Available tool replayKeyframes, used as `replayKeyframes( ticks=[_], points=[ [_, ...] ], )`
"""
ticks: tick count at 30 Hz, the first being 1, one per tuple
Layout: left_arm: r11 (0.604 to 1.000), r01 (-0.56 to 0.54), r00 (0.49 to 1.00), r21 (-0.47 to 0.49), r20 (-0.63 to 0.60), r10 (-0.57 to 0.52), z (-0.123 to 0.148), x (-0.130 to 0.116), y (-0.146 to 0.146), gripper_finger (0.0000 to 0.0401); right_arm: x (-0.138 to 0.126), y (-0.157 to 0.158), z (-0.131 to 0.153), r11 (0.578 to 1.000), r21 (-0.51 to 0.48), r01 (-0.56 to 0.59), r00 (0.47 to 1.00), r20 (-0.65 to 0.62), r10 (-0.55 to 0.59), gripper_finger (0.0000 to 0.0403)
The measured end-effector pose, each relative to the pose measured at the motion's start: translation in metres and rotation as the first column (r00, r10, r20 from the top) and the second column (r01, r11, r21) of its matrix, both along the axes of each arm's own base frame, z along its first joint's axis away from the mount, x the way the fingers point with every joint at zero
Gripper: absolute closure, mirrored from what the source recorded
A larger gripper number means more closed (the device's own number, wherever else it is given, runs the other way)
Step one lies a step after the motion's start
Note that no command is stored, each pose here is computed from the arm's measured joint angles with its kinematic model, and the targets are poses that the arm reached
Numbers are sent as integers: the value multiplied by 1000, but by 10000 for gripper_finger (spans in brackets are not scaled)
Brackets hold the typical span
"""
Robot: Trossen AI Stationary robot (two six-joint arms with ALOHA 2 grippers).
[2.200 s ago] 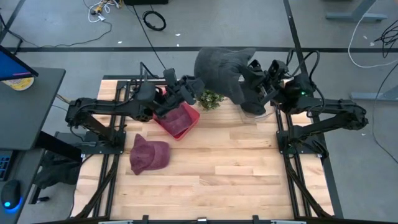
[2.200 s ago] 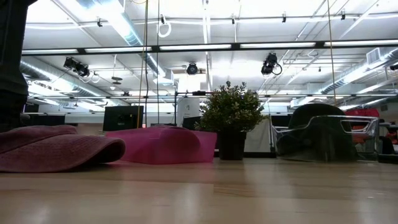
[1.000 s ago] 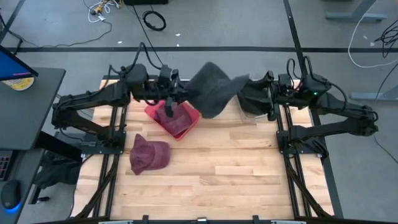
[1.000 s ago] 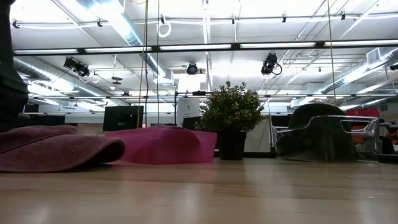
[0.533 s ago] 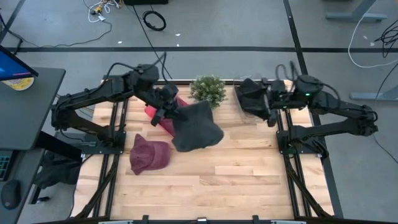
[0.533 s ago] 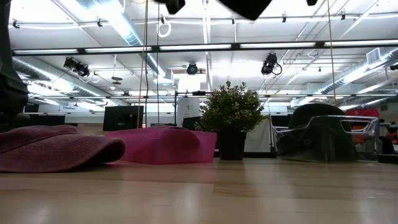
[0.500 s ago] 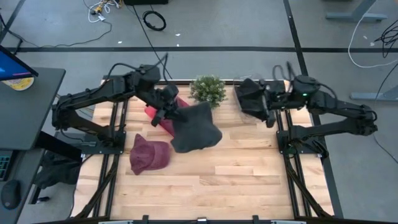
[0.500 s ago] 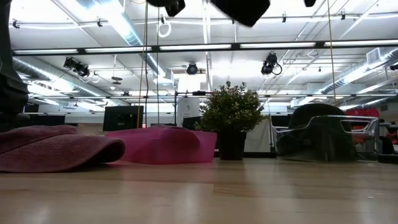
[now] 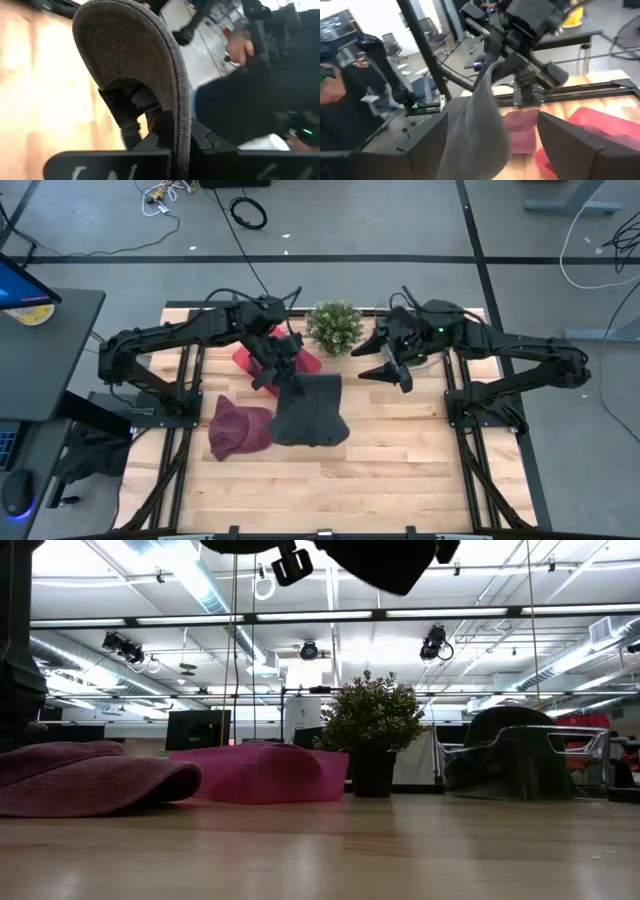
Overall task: Pick & Place hat
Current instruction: Put the black cap into the transparent bin
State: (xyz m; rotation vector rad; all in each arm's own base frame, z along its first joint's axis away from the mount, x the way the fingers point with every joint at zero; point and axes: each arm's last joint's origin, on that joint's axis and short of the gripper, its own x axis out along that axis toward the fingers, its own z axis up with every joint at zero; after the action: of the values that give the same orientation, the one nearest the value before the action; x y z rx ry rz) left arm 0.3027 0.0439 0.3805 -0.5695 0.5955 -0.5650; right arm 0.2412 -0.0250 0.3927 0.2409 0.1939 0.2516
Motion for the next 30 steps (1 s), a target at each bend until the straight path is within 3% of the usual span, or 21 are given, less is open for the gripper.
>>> replayKeyframes(
  ticks=[7, 10, 22, 30],
  points=[
    [996, 94, 995, 8, -28, -94, -20, 17, -7, 390, 31, -3, -10, 996, 48, -77, 984, -160, 83, 97],
    [995, 100, 994, 12, -42, -99, -28, 24, -6, 390, 44, -4, -22, 987, 115, -108, 968, -215, 131, 97],
    [992, 124, 990, 27, -67, -122, -48, 38, -3, 390, 73, 0, -51, 941, 268, -207, 911, -297, 285, 139],
    [989, 130, 991, 74, -47, -127, -48, 40, -8, 389, 83, 2, -62, 935, 293, -198, 899, -327, 293, 169]
  ],
)
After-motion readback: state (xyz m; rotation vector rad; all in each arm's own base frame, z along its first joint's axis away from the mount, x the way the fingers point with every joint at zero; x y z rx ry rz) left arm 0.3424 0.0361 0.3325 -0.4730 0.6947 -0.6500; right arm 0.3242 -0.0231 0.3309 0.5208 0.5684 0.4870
